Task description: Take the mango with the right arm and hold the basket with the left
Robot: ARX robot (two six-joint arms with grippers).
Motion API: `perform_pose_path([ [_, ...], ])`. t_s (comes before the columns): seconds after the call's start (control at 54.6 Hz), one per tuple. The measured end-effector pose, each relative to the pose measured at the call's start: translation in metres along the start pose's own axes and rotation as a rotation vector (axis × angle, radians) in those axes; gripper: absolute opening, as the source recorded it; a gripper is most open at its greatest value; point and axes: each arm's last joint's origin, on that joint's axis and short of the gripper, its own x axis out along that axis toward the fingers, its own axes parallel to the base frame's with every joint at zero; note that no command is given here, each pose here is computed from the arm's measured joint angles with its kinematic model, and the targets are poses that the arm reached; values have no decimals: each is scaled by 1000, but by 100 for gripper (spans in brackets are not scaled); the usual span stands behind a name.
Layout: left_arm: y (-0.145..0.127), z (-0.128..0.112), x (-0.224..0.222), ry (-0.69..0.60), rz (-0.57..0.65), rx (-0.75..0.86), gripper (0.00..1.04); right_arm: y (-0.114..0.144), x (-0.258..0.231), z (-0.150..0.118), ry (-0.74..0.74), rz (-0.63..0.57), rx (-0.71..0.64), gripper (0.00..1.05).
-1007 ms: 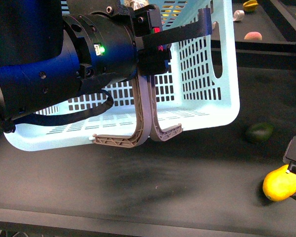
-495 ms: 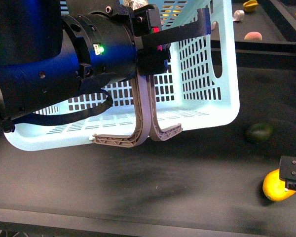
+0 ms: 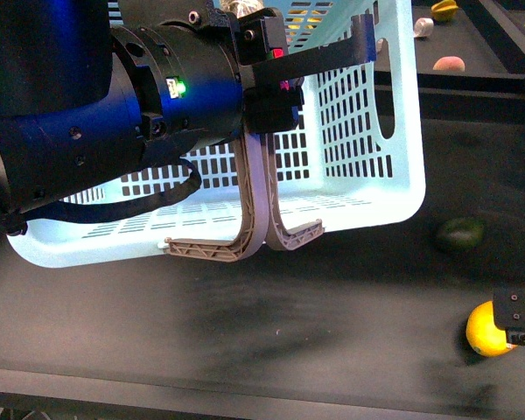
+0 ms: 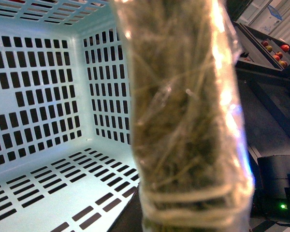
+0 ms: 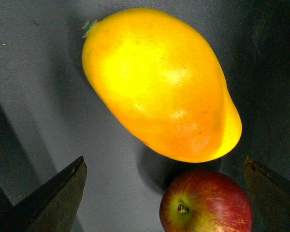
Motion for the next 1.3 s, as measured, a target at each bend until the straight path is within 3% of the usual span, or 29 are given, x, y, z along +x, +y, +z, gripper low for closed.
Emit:
perform_pose_path([
  [1.117,0,0,0,0,0,0,5,-16,51,29,-28,68,30,96],
  [1.301,0,0,0,0,0,0,5,-16,52,29,-28,61,36,76],
])
